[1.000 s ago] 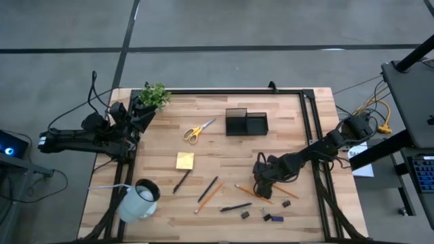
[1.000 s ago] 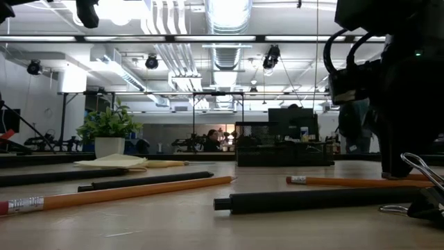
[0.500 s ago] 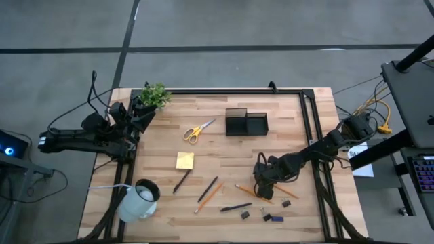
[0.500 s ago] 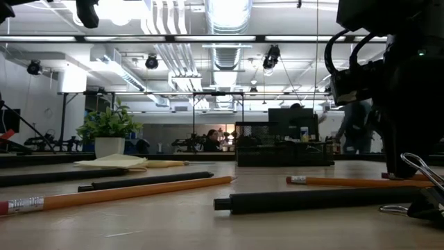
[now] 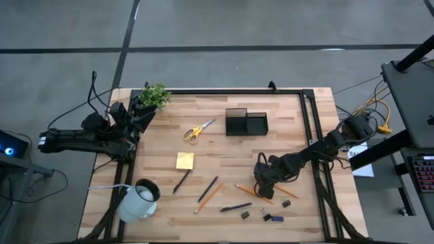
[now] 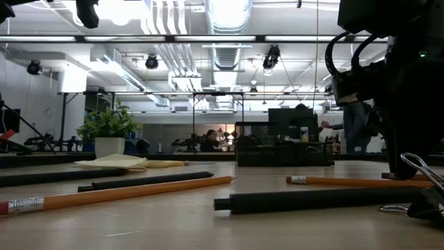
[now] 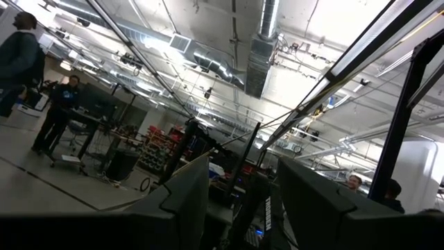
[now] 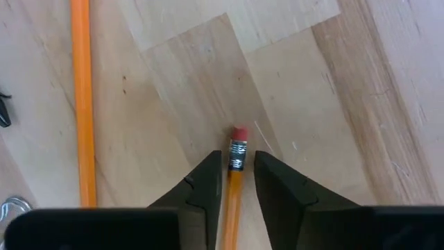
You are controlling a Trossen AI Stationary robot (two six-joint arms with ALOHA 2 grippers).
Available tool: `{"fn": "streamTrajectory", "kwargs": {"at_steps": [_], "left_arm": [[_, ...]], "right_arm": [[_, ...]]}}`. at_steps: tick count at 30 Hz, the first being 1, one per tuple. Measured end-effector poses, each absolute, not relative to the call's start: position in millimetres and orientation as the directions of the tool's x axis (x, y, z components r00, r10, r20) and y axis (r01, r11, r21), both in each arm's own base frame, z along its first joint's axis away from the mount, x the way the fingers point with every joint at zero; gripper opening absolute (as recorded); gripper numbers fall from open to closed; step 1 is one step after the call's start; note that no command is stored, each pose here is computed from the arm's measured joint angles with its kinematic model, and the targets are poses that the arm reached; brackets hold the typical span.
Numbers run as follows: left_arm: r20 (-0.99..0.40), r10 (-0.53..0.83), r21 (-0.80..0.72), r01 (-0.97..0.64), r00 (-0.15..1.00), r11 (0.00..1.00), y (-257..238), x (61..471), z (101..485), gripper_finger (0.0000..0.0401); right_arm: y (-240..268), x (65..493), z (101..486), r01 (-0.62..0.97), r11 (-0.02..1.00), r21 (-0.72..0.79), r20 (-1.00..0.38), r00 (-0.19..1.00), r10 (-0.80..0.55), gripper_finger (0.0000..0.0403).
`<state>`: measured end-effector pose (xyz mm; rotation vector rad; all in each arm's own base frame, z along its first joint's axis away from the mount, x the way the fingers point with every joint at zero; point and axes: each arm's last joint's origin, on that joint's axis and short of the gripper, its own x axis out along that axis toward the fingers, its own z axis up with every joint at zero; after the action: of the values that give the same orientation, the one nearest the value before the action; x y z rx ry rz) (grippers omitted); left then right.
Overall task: Pick and place office supplies into organizer
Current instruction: Put the right pencil into the desk organizer
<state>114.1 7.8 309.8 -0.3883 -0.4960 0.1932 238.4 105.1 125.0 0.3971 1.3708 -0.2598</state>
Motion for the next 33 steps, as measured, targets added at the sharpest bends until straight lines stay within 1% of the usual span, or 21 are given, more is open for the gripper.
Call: {"fn": "streamTrajectory", "kwargs": {"at_steps": [10,17,33], "left_arm": [[0.438,0.272,-0.408,-0.08,0.857,0.909,7.8,113.4,311.2,0.0157],[0.438,0.273,-0.408,-0.08,0.856,0.909,7.9,113.4,311.3,0.0157],[0.438,0.273,-0.409,-0.081,0.856,0.909,7.9,113.4,311.2,0.0157]], "right_arm": [[104.5,237.6,124.3,0.393,0.912,0.115,-0.982,0.181,0.046,0.0045],[104.4,237.2,123.9,0.389,0.914,0.115,-0.983,0.178,0.048,0.0015],[105.2,237.3,126.1,0.386,0.913,0.13,-0.982,0.178,0.065,0.001]]}}
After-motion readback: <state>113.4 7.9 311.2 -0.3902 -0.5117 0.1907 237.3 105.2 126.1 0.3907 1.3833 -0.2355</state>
